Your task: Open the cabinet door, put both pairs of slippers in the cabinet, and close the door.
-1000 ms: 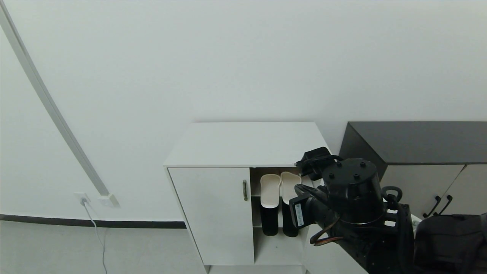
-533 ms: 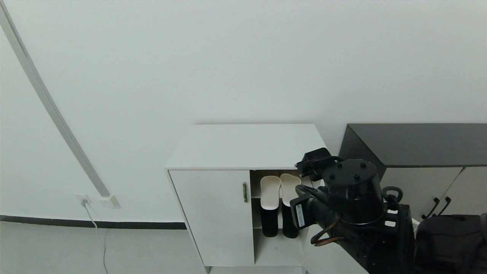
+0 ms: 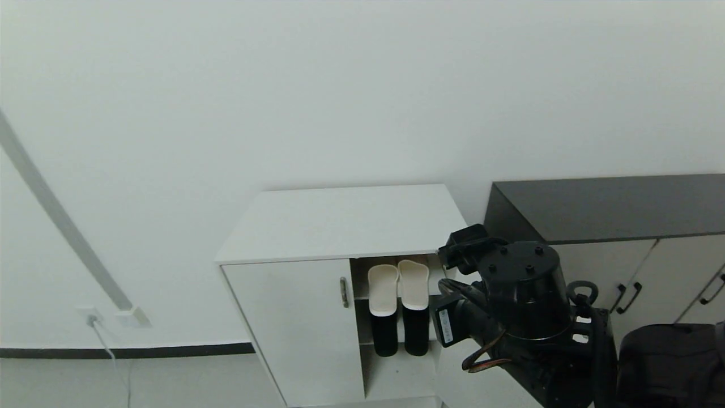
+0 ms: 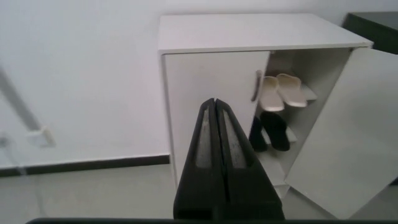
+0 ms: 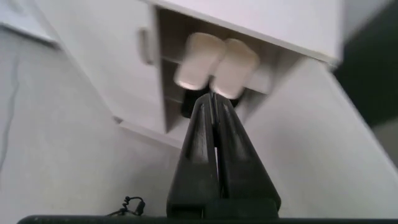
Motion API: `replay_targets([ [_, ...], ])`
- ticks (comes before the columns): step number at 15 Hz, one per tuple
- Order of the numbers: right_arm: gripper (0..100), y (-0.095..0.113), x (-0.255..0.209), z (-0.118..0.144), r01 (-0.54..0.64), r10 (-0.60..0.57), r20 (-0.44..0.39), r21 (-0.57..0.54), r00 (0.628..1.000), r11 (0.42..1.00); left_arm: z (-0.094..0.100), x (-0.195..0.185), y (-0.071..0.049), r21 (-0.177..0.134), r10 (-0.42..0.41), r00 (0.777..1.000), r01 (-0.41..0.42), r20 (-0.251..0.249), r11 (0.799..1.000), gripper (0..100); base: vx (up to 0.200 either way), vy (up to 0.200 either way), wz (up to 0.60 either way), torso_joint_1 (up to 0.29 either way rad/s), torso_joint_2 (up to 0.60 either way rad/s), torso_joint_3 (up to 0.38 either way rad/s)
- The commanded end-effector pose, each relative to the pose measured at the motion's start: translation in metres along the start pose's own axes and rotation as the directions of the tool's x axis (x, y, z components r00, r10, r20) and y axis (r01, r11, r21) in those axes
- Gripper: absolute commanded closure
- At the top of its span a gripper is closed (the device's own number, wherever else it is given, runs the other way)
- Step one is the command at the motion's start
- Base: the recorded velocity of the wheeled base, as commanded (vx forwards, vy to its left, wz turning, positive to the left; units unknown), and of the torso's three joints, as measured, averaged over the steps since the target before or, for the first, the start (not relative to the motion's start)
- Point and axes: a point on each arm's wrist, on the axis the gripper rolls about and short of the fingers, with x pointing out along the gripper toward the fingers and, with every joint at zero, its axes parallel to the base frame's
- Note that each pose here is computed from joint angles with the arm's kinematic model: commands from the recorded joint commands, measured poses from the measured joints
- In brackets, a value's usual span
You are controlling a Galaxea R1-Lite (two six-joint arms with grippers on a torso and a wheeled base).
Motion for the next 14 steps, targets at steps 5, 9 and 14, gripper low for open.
replay_targets([
  [5,100,-0.0045,0.0037,0.0013,0.017,-0.017,0.010,0.005,1.000,1.000,0.0004,0.0000,0.0000,-0.001,0.001,1.000,-0.001,0.001,1.000,100,0.000,0.000,-0.12,0.003,0.00,0.000],
  [9,100,-0.0053,0.0041,0.0020,0.019,-0.019,0.017,0.005,1.000,1.000,0.0000,0.0001,0.0000,-0.001,0.001,1.000,-0.001,0.000,1.000,100,0.000,0.000,0.00,0.000,0.00,0.000],
  [14,100,-0.0056,0.0039,0.0003,0.020,-0.020,0.012,0.001,1.000,1.000,0.0000,0.0001,0.0000,-0.001,0.001,1.000,-0.001,0.000,1.000,100,-0.160,0.000,0.00,0.008,0.00,0.000],
])
